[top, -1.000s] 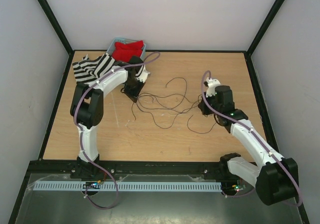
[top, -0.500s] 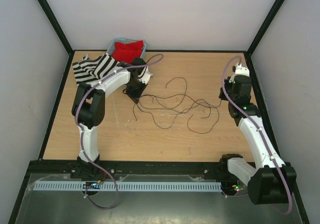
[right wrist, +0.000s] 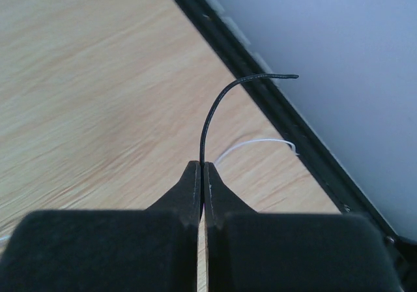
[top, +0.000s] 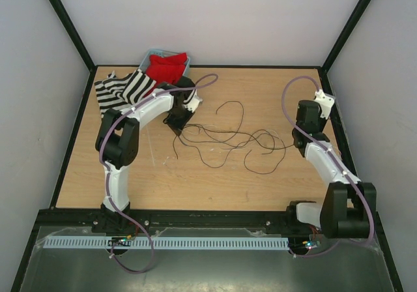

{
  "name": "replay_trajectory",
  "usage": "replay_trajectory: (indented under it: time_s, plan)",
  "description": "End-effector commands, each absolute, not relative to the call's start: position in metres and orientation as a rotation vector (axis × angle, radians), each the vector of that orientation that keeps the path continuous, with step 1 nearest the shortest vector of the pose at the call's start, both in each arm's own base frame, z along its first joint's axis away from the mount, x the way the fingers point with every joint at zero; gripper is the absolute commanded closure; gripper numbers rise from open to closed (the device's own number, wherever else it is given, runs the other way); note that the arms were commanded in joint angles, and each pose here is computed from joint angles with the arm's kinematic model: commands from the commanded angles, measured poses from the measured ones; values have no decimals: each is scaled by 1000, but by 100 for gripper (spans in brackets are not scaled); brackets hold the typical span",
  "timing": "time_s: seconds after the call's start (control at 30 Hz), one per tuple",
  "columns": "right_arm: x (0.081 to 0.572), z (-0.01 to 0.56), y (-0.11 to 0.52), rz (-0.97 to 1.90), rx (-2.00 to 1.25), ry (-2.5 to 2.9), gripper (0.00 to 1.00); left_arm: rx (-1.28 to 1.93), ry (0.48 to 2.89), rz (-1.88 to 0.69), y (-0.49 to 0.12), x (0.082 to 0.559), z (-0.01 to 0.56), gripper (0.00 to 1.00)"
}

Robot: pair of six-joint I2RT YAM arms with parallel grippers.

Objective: Zip-tie the wires
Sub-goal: Straighten the cable at the center of the board.

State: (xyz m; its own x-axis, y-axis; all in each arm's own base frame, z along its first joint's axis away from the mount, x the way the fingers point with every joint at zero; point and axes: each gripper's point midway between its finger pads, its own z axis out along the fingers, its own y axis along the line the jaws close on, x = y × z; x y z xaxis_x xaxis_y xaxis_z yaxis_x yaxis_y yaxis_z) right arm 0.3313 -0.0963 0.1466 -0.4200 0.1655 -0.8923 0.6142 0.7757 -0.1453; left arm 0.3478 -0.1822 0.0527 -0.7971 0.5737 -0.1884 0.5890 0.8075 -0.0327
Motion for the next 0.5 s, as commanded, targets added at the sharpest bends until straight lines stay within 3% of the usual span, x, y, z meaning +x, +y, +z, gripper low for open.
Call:
replay_trajectory:
  time_s: [0.0, 0.27, 0.47]
  plan:
    - [317, 144, -133, -805, 700, 1890, 100, 945, 2856, -21, -169, 345, 49, 100]
    - [308, 112, -177, -958, 772, 1947, 100, 979, 2902, 238, -140, 348, 34, 100]
    - [305, 96, -198, -967, 816, 1982, 100, 987, 2912, 245, -140, 351, 30, 100]
